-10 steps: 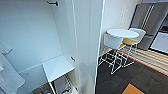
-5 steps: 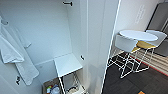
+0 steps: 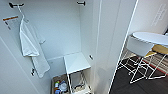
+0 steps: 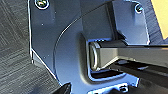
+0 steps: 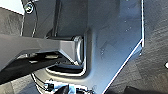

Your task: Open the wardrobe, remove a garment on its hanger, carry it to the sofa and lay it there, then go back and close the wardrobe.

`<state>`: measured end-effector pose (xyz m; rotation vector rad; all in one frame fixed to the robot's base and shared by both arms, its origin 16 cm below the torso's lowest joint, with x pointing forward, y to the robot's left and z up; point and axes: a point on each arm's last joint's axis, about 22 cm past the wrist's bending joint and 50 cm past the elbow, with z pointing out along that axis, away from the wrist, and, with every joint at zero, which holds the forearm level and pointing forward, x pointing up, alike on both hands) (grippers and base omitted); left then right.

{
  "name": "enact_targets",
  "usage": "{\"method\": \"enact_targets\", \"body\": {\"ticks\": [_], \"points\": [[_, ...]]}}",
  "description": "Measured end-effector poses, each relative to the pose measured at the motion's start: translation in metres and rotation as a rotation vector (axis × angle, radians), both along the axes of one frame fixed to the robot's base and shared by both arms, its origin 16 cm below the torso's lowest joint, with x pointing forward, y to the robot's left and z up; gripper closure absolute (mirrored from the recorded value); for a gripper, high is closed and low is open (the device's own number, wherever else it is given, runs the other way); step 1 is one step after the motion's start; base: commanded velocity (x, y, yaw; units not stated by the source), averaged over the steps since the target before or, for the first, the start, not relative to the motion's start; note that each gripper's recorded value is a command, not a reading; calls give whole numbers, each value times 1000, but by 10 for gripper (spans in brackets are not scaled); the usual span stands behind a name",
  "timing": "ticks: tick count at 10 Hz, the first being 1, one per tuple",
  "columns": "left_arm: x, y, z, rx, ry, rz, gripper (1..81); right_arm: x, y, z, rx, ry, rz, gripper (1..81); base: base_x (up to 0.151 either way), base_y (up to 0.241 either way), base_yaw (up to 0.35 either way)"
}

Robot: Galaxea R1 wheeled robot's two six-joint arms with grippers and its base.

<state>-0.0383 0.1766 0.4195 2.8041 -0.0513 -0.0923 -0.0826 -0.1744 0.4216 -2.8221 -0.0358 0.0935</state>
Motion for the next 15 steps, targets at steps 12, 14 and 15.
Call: {"method": "enact_targets", "body": {"ticks": [12, 14, 15], "points": [[-4, -8, 1, -9, 5, 1, 10, 1, 0, 0, 1, -3, -1, 10, 0, 0, 233], [-3, -7, 1, -9, 4, 1, 10, 2, 1, 0, 1, -5, -2, 10, 0, 0, 181], [-2, -7, 1, -9, 3, 1, 10, 0, 0, 0, 1, -2, 0, 10, 0, 0, 129]]}}
